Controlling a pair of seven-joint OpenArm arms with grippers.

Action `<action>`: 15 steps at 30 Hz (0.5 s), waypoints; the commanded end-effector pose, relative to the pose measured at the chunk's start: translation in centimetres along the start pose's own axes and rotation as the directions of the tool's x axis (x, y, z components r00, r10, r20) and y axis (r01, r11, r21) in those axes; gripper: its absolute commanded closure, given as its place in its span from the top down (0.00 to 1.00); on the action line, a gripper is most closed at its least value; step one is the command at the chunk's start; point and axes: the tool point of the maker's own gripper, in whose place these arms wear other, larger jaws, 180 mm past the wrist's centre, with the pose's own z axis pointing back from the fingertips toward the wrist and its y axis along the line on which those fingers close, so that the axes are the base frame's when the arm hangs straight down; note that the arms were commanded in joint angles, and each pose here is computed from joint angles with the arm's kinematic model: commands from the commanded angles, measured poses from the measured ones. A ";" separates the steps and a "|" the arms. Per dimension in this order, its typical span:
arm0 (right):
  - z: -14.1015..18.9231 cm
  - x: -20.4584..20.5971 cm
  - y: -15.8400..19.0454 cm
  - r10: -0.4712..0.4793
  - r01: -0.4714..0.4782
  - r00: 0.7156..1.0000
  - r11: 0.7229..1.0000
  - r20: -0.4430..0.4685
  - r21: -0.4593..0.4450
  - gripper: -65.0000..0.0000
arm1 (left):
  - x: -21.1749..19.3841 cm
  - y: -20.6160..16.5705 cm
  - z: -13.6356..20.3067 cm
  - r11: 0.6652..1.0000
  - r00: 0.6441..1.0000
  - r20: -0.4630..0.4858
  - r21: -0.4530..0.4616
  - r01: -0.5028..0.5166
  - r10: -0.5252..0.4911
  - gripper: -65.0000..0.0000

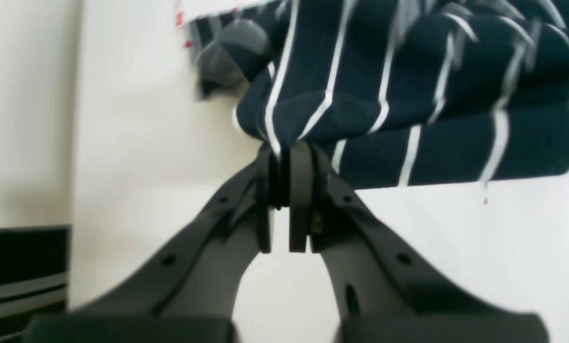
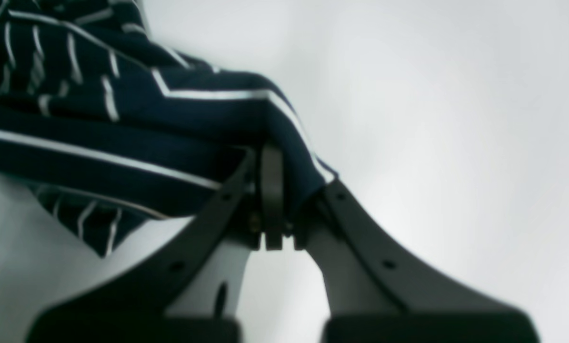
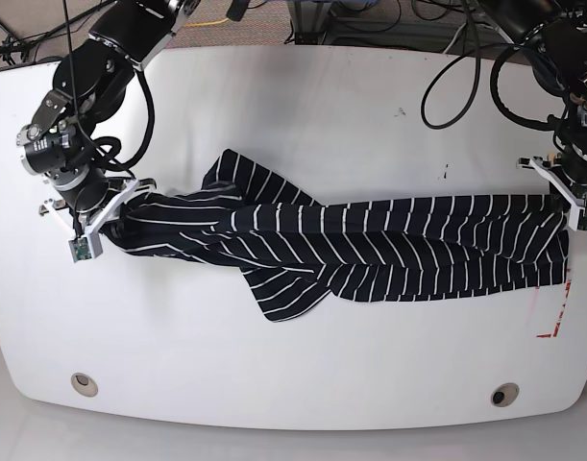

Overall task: Fold the T-shirt properly
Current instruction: 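Lift the shirt with both grippers and swing it up off the table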

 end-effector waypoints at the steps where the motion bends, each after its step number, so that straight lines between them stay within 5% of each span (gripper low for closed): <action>1: 0.3 3.8 -1.2 0.025 -0.021 0.995 0.999 0.099 -0.035 0.00 | 3.5 0.6 0.8 1.000 0.995 0.097 0.010 0.015 -0.016 0.00; 10: -0.5 12.6 -1.3 0.151 -0.150 0.963 0.988 0.224 -0.020 0.00 | 12.0 2.3 1.1 0.998 0.969 0.246 0.050 -0.045 0.031 0.00; 15: -1.3 17.4 -1.9 0.158 -0.163 0.948 0.987 0.277 -0.005 0.00 | 18.9 2.7 2.5 0.995 0.922 0.383 0.050 -0.086 0.060 0.00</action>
